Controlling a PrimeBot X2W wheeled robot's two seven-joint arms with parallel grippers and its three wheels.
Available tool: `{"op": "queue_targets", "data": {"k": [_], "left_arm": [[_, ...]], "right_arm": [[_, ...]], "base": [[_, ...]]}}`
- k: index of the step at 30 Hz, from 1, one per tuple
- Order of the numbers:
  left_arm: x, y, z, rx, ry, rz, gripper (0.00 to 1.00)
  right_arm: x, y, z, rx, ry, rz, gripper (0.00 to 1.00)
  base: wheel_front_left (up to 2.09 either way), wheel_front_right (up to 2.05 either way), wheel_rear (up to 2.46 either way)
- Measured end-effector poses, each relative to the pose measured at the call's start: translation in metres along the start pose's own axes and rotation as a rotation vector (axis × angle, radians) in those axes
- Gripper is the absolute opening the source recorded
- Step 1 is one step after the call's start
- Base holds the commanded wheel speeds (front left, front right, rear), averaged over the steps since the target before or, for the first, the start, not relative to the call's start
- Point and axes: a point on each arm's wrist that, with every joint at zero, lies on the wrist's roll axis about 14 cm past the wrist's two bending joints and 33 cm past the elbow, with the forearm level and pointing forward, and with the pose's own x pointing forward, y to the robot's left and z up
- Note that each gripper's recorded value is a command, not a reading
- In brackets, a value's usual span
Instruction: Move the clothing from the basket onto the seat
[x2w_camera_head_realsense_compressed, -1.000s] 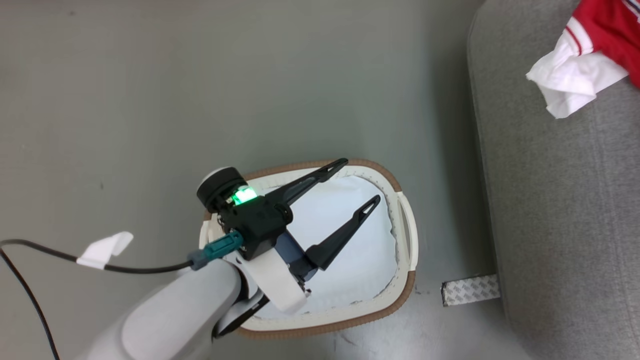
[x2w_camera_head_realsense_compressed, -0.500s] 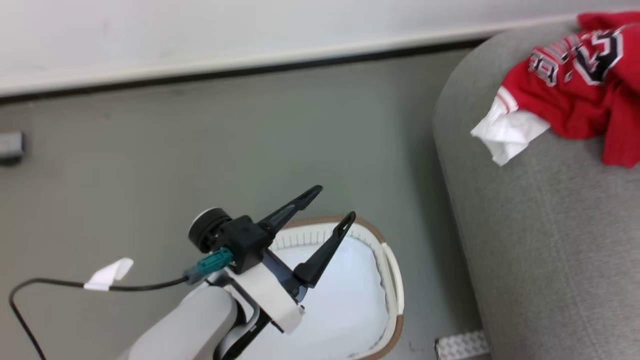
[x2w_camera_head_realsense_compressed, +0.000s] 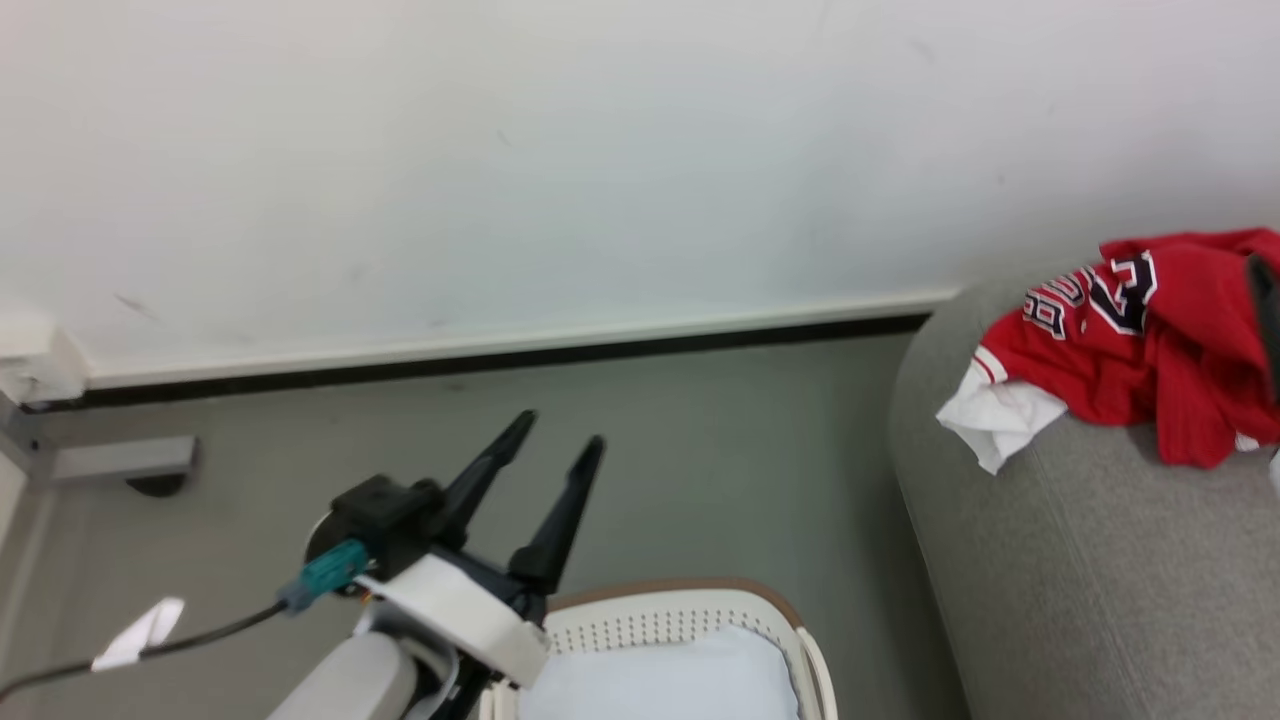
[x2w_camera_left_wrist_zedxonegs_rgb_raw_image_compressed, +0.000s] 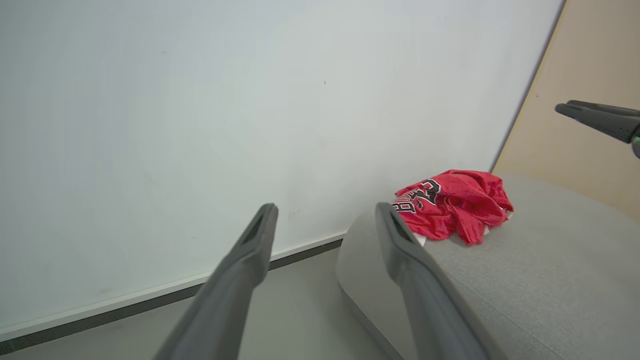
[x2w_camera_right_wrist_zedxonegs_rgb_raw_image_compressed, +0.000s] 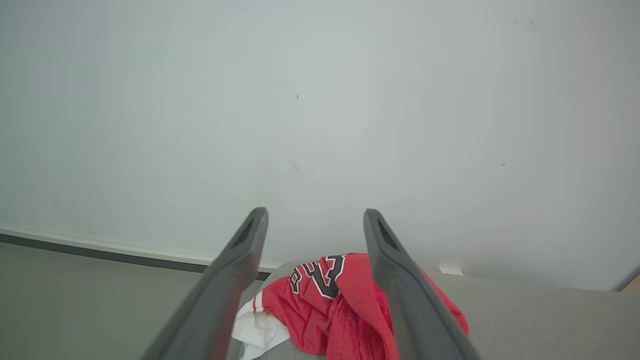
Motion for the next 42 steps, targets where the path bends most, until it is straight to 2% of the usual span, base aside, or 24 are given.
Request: {"op": "queue_targets", "data": {"k": [3,9,11,16,22,25,29,42], "left_arm": [[-0.018,0.019,0.008,-0.005,-0.016,0.102,1.00],[-0.057,0.062,0.016,0.002,-0.041,0.306,1.00],[-0.069,0.072,0.014,0.008,-0.039,0.357,1.00],[-0.097,0.091,0.015,0.026,-0.054,0.466,1.00],[-0.125,0.092,-0.004,0.026,-0.011,0.512,1.00],[-0.129,0.088,-0.009,0.034,0.001,0.514,1.00],[-0.131,0.084,-0.018,0.029,0.020,0.515,1.00],[-0.133,0.085,-0.024,0.030,0.032,0.519,1.00]], "right_arm": [[-0.013,0.025,0.006,0.035,-0.074,0.041,1.00],[-0.038,0.069,-0.011,0.117,-0.140,0.091,1.00],[-0.047,0.081,-0.016,0.113,-0.166,0.104,1.00],[-0.067,0.106,-0.029,0.216,-0.232,0.105,1.00],[-0.083,0.129,-0.057,0.259,-0.213,0.112,1.00],[-0.087,0.138,-0.073,0.239,-0.169,0.123,1.00],[-0.090,0.149,-0.090,0.266,-0.120,0.130,1.00],[-0.078,0.164,-0.072,0.291,-0.165,0.164,1.00]], "base": [[0.00,0.00,0.00],[0.00,0.00,0.00],[0.00,0.00,0.00],[0.00,0.00,0.00],[0.00,0.00,0.00],[0.00,0.00,0.00],[0.00,0.00,0.00],[0.00,0.00,0.00]]}}
